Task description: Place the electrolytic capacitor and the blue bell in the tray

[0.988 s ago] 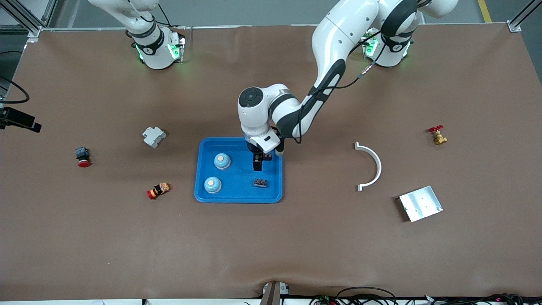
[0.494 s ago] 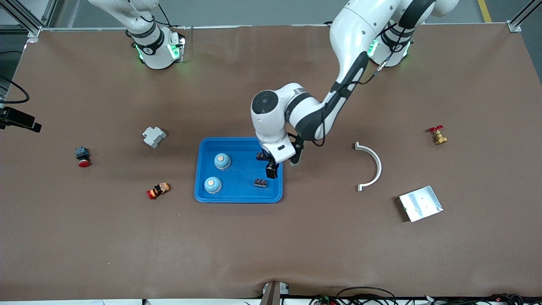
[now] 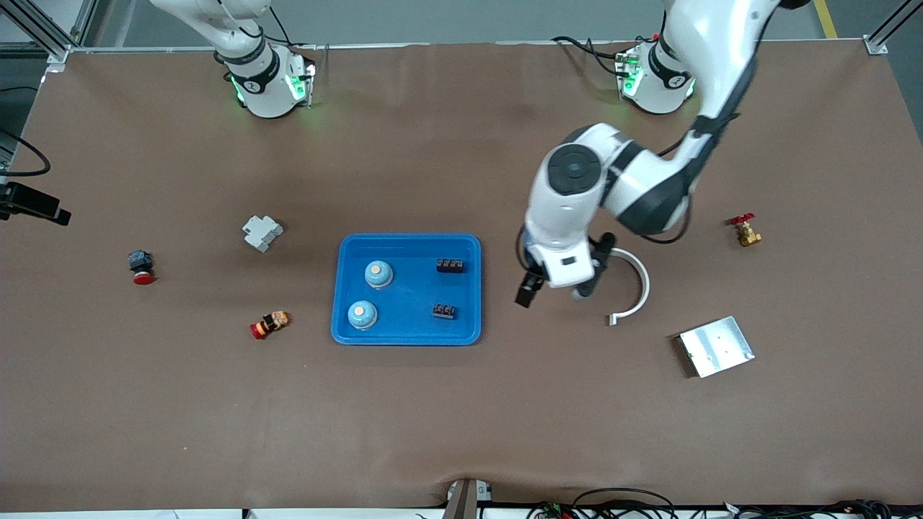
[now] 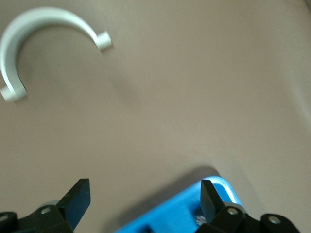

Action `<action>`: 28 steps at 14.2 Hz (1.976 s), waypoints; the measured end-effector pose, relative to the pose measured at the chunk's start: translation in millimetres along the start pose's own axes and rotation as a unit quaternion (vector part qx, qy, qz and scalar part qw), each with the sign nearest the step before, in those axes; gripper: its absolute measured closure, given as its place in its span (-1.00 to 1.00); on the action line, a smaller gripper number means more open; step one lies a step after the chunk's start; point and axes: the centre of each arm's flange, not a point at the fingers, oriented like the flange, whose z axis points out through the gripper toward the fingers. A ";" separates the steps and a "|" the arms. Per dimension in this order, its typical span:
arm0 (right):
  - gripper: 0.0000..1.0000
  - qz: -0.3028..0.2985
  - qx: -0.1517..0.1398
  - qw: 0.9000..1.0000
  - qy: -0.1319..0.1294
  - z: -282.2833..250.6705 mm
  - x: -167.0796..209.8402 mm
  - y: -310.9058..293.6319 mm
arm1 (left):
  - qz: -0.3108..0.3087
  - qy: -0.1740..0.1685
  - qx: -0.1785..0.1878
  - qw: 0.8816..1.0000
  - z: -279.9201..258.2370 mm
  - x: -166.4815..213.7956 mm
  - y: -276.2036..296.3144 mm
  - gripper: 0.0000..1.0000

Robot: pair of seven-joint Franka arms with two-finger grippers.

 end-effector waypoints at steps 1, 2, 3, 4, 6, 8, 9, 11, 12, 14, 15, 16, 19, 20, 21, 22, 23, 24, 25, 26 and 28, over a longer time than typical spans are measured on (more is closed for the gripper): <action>-1.00 0.000 0.000 1.000 0.000 0.1 0.0 -0.1 | 0.030 0.000 0.005 1.000 -1.1 18.9 -10.1 -1.00; -1.00 0.000 0.000 1.000 0.000 0.1 0.1 -0.6 | 0.059 -0.001 0.010 0.998 0.0 36.1 -18.5 -1.00; -1.00 -0.002 0.001 1.000 0.000 0.0 0.2 -1.7 | 0.090 -0.004 0.014 0.996 1.2 52.2 -25.1 -1.00; -1.00 -0.004 0.001 1.000 0.000 0.0 0.3 -3.8 | 0.124 -0.009 0.020 0.992 1.9 66.9 -31.4 -1.00; -1.00 -0.008 0.001 1.000 0.000 0.1 0.6 -8.5 | 0.192 -0.023 0.034 0.981 -0.1 91.2 -42.2 -1.00; -1.00 -0.006 0.001 1.000 0.001 -0.6 0.2 -6.6 | 0.249 -0.033 0.042 0.967 -5.2 119.0 -53.0 -1.00; -1.00 -0.005 0.001 1.000 0.002 -2.2 -0.5 -5.3 | 0.277 -0.037 0.044 0.959 -8.6 133.4 -58.7 -1.00; -1.00 -0.005 0.001 1.000 0.008 -12.2 -6.0 -5.7 | 0.343 -0.040 0.042 0.937 -17.9 155.3 -66.3 -1.00; -1.00 -0.005 0.001 1.000 0.012 -19.2 -10.9 -5.9 | 0.374 -0.036 0.037 0.926 -25.1 163.9 -66.9 -1.00; -1.00 -0.007 0.001 1.000 0.020 -30.9 -18.8 -8.1 | 0.411 -0.032 0.037 0.910 -36.8 181.3 -70.8 -1.00; -1.00 -0.008 0.001 1.000 0.022 -34.4 -21.5 -9.6 | 0.418 -0.033 0.040 0.907 -39.1 190.1 -74.5 -1.00; -1.00 -0.008 0.002 1.000 0.021 -36.1 -23.4 -10.4 | 0.420 -0.033 0.041 0.906 -40.1 199.3 -78.4 -1.00; -1.00 -0.011 0.002 1.000 0.009 -33.6 -25.9 -14.1 | 0.451 -0.028 0.036 0.891 -49.9 235.1 -93.9 -1.00; -1.00 -0.015 0.002 1.000 0.006 -32.9 -26.2 -17.6 | 0.463 -0.024 0.033 0.885 -56.6 245.9 -99.4 -1.00; -1.00 -0.017 0.002 1.000 0.005 -32.7 -26.3 -20.2 | 0.471 -0.019 0.031 0.881 -64.4 252.2 -103.2 -1.00; -1.00 -0.019 0.002 1.000 0.005 -32.8 -26.3 -22.0 | 0.476 -0.012 0.030 0.879 -72.6 253.2 -104.5 -1.00; -1.00 -0.020 0.002 1.000 0.006 -33.1 -26.3 -23.1 | 0.480 -0.006 0.029 0.877 -80.5 250.0 -103.8 -1.00; -1.00 -0.020 0.002 1.000 0.006 -33.3 -26.4 -24.0 | 0.484 0.001 0.029 0.875 -88.0 244.2 -101.8 -1.00; -1.00 -0.021 0.002 1.000 0.004 -33.1 -26.8 -25.0 | 0.489 0.006 0.028 0.872 -95.1 236.3 -99.3 -1.00; -1.00 -0.022 0.002 1.000 0.001 -32.6 -27.4 -26.0 | 0.495 0.011 0.028 0.869 -101.5 227.7 -96.9 -1.00; -1.00 -0.023 0.002 1.000 0.000 -32.4 -27.7 -26.7 | 0.505 0.018 0.029 0.862 -110.6 211.4 -93.5 -1.00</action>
